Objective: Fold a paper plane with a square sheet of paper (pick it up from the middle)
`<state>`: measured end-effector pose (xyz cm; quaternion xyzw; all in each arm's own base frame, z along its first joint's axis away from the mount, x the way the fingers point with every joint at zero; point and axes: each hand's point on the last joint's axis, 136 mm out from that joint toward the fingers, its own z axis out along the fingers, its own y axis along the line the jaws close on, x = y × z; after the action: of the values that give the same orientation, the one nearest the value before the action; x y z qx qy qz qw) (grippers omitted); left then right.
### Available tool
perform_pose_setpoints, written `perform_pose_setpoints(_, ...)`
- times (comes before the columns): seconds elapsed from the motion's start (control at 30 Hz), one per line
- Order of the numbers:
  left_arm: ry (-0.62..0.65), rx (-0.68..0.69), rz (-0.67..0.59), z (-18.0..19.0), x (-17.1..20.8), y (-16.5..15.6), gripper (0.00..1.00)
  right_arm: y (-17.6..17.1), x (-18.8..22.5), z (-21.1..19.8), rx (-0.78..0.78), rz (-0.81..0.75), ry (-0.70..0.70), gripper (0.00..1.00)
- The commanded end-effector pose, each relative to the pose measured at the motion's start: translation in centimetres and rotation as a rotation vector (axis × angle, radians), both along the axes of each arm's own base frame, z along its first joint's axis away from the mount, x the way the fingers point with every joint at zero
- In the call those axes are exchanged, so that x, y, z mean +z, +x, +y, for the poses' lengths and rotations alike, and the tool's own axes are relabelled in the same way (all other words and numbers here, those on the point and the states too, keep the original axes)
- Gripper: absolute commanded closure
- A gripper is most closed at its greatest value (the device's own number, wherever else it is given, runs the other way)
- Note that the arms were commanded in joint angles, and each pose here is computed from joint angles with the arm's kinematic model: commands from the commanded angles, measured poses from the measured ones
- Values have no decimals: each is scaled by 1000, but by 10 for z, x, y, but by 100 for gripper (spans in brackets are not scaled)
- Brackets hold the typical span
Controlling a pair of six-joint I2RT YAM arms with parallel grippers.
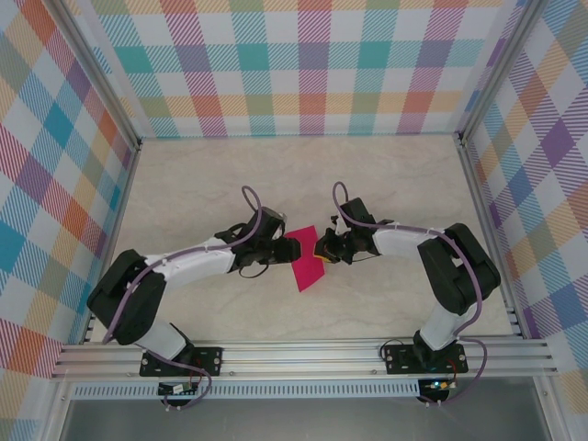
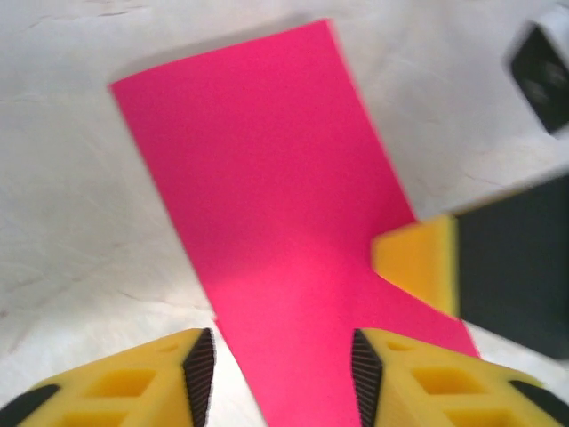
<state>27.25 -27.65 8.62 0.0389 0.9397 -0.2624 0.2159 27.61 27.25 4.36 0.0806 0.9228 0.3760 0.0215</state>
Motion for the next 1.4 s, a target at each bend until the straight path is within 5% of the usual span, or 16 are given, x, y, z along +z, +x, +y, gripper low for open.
perform_pose_setpoints(0.0, 84, -66, -66, 4, 1, -23, 47, 1, 4, 3, -16, 42, 26, 92)
perform_pose_setpoints(0.27, 238, -227, -229, -33, 9, -63, 38, 3, 4, 3, -82, 72, 47, 92)
perform_pose_setpoints(0.63, 472, -267, -335, -71, -5, -62, 36, 1, -2, 1, -85, 84, 35, 91)
perform_pose_setpoints(0.83, 543, -196, -367, -64, -6, -54, 46, -1, -4, -1, -83, 88, 29, 91)
perform_pose_setpoints(1.37, 558, -169, -397, -54, 2, -51, 93, -1, -3, -5, -79, 84, 15, 89)
